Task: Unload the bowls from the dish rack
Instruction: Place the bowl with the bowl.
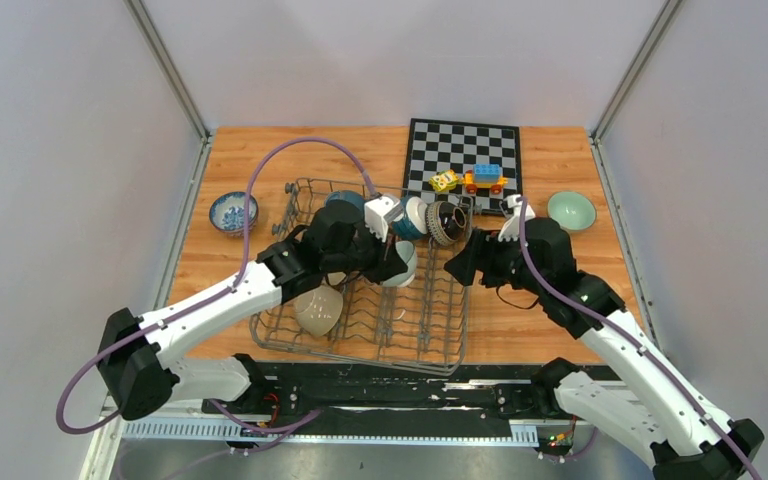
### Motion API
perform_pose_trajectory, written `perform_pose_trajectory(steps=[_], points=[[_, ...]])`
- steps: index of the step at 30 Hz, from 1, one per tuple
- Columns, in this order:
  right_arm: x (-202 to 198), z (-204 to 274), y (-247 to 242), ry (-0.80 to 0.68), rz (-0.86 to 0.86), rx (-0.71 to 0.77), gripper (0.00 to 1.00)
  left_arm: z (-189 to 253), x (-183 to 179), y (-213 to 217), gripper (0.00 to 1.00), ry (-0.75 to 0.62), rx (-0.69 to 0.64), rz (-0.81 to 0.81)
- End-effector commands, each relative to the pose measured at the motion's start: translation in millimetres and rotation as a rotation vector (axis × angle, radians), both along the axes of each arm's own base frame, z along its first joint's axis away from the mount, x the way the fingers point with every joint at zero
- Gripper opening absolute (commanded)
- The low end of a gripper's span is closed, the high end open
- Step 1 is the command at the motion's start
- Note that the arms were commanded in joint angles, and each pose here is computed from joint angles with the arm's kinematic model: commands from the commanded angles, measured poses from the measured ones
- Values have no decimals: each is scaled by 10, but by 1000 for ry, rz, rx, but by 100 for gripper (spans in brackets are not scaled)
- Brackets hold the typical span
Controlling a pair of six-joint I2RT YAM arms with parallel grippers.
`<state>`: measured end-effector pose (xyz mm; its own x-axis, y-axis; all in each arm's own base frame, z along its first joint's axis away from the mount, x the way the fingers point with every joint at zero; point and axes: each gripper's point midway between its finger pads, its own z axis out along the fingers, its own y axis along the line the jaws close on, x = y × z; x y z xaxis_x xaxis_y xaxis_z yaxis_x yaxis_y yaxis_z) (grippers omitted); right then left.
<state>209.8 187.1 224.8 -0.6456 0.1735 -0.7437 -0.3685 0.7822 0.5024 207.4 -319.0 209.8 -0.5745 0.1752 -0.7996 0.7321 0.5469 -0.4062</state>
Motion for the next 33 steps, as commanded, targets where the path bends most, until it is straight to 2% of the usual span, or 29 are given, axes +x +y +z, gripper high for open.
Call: perform_pose_trajectory(steps=[1,6,18,24,28,33], points=[[-46,-50,-90,55,-16,-63,75,166,78,14,0,-196,90,-25],[-83,8,-219,81,-27,-150,75,262,53,44,0,-441,230,-112],[-214,248,-376,63,11,-242,76,450,-358,53,0,-977,380,-406],[-247,425,-302,28,127,-280,74,363,-468,124,0,-1128,507,-496],[-243,624,-213,-45,240,-312,74,198,-621,126,0,-1219,615,-622],[-188,809,-53,-117,352,-417,71,95,-774,129,0,-1233,627,-751]])
